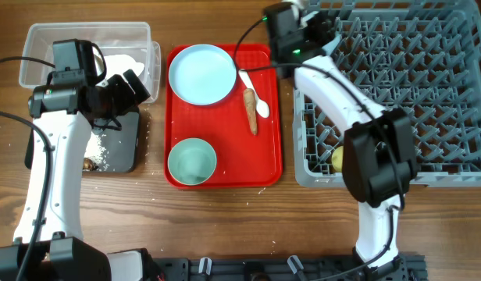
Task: Sort waste into correct bins and load items into the dishwasher rack
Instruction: 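Grasp the teal bowl with the right gripper and place it in the rack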
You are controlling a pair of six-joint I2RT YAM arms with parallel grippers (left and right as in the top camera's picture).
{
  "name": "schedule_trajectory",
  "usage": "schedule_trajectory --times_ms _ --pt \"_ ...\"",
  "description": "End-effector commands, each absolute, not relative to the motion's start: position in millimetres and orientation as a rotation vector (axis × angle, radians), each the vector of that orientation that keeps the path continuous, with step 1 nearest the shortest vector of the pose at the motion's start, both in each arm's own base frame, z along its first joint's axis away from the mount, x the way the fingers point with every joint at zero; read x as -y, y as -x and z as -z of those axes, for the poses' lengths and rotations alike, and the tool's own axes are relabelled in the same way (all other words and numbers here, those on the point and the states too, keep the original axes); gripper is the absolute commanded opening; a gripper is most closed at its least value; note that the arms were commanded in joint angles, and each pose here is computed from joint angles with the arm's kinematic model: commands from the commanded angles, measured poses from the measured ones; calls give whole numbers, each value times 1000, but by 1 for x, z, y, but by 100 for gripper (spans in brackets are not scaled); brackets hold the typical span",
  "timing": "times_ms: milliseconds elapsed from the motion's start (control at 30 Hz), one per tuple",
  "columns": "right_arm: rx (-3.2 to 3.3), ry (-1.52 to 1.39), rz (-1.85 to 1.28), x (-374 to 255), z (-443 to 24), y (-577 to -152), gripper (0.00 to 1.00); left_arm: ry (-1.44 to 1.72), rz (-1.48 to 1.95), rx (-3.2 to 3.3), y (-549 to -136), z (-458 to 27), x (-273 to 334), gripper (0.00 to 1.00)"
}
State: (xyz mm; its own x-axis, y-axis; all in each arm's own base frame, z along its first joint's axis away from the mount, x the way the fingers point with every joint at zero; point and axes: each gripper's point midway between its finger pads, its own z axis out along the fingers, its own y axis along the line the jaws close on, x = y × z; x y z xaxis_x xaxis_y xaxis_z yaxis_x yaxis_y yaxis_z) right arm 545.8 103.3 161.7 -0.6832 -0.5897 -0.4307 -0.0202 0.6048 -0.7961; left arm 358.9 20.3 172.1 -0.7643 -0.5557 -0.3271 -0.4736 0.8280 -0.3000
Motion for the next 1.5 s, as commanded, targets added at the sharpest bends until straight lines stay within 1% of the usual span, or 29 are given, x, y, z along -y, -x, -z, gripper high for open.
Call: schedule_trajectory --times_ms 0,33,100,167,200,233,300,367,400,467,533,567,600,633,667,700,733,867,933,967,1000,1067,1167,1200,1267,1367,1400,1433,1467 --pt "-2115 506 1001 -134 -154 -538 78 770 290 -2573 -360 -183 -21 100" --pt "-2108 477 977 -139 -158 -536 80 770 290 -2573 -360 -183 -21 100" --pt "-2086 364 840 -152 -186 -529 82 770 290 -2573 -360 -183 -21 100" --pt "-2152 481 397 -200 -208 -506 82 770 290 -2573 -360 -183 -21 100" --pt "-2225 566 64 -234 -210 -479 97 770 290 -2573 -360 -183 -21 100" --pt "-2305 583 -213 -258 -210 -451 100 770 290 -2573 -360 -183 -21 100" --pt "-2441 567 -563 -286 -202 -411 100 770 290 -2573 -360 -183 -21 100" --pt "-2640 415 -793 -302 -177 -375 100 770 290 -2573 -360 -183 -21 100" --pt "-2720 349 -810 -305 -157 -360 99 770 290 -2573 -360 -183 -21 100" --pt "-2839 256 -808 -309 -119 -332 95 770 290 -2573 -360 -183 -21 100" --pt "-2924 193 -807 -316 -87 -304 86 770 290 -2573 -360 -183 -21 100" --pt "-2964 221 -799 -325 -71 -280 78 770 290 -2573 -360 -183 -21 100" --pt "-2987 236 -758 -336 -60 -262 72 770 290 -2573 -360 -183 -21 100" --pt "-2996 217 -717 -337 -56 -257 69 770 290 -2573 -360 -183 -21 100" --pt "-3021 193 -661 -339 -45 -251 63 770 290 -2573 -360 -183 -21 100" --pt "-3056 165 -655 -338 -35 -251 57 770 290 -2573 -360 -183 -21 100" --pt "-3119 131 -685 -336 -20 -250 54 770 290 -2573 -360 -183 -21 100" --pt "-3147 114 -710 -334 -14 -256 38 770 290 -2573 -360 -183 -21 100" --pt "-3149 111 -709 -333 -15 -257 23 770 290 -2573 -360 -183 -21 100" --pt "-3149 106 -709 -333 -17 -259 8 769 290 -2573 -360 -183 -21 100" --pt "-3146 102 -708 -333 -22 -262 4 770 290 -2573 -360 -183 -21 100" --pt "-3096 129 -637 -324 -41 -279 4 770 290 -2573 -360 -183 -21 100" --pt "-2949 52 -372 -276 -101 -320 4 770 290 -2573 -360 -183 -21 100" --pt "-2881 -11 -257 -250 -127 -334 4 770 290 -2573 -360 -183 -21 100" --pt "-2668 -204 120 -156 -200 -355 4 770 290 -2573 -360 -183 -21 100" --pt "-2212 -421 616 -46 -291 -366 4 770 290 -2573 -360 -183 -21 100" --pt "-2078 -463 734 -27 -315 -368 4 770 290 -2573 -360 -183 -21 100" --pt "-2041 -404 818 -22 -325 -371 4 770 290 -2573 -360 -183 -21 100" --pt "-2074 -201 921 -30 -324 -387 4 770 290 -2573 -360 -183 -21 100"
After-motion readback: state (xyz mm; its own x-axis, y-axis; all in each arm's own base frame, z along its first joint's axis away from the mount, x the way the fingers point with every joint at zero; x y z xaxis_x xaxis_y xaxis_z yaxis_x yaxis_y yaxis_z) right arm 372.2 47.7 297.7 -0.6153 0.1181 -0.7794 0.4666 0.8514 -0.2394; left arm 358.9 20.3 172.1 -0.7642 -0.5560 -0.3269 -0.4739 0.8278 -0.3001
